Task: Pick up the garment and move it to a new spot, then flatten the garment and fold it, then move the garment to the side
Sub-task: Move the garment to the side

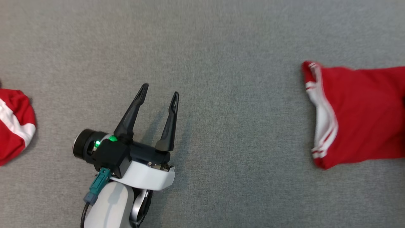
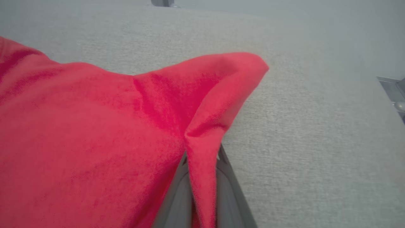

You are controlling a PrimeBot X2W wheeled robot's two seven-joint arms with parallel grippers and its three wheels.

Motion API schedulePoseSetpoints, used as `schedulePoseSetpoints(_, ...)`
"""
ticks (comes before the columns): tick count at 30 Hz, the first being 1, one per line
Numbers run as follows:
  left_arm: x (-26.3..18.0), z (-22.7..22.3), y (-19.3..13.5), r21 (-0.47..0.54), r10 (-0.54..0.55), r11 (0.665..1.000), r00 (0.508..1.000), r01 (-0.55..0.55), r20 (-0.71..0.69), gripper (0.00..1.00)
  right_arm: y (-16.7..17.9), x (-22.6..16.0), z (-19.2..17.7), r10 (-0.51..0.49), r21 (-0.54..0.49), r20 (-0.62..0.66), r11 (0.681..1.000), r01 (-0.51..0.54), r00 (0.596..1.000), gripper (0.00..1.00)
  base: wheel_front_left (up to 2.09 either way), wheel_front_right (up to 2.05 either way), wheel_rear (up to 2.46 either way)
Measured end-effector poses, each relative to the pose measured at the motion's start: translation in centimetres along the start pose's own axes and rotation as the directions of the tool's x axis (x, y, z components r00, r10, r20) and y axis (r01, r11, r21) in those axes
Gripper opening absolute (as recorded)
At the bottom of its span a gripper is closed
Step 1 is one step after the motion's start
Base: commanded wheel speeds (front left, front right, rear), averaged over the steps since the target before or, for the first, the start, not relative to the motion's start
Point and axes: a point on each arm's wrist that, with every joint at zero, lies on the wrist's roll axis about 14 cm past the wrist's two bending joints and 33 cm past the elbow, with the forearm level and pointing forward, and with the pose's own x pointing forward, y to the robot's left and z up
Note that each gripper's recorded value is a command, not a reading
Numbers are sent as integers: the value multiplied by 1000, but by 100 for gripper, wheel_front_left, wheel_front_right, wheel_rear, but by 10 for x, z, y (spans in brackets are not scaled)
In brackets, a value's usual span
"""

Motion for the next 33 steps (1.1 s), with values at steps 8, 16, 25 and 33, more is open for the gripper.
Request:
schedulePoseSetpoints(8, 27, -26, -6, -1, -57, 998, 998, 57, -18, 100, -99, 9, -14, -221, -100, -76, 972, 213, 972, 0, 0, 0, 0)
schedulePoseSetpoints(16, 38, -46, -18, -10, -120, 993, 992, 119, -35, 100, -146, 15, -25, -348, -164, -105, 930, 329, 932, 0, 0, 0, 0)
schedulePoseSetpoints(25, 41, -52, -20, -14, -128, 992, 991, 128, -44, 100, -172, 13, -24, -433, -227, -110, 888, 401, 895, 0, 0, 0, 0)
schedulePoseSetpoints(33, 39, -48, -19, -8, -122, 992, 992, 122, -41, 100, -177, 18, 1, -450, -245, -32, 869, 429, 893, 100, 0, 0, 0)
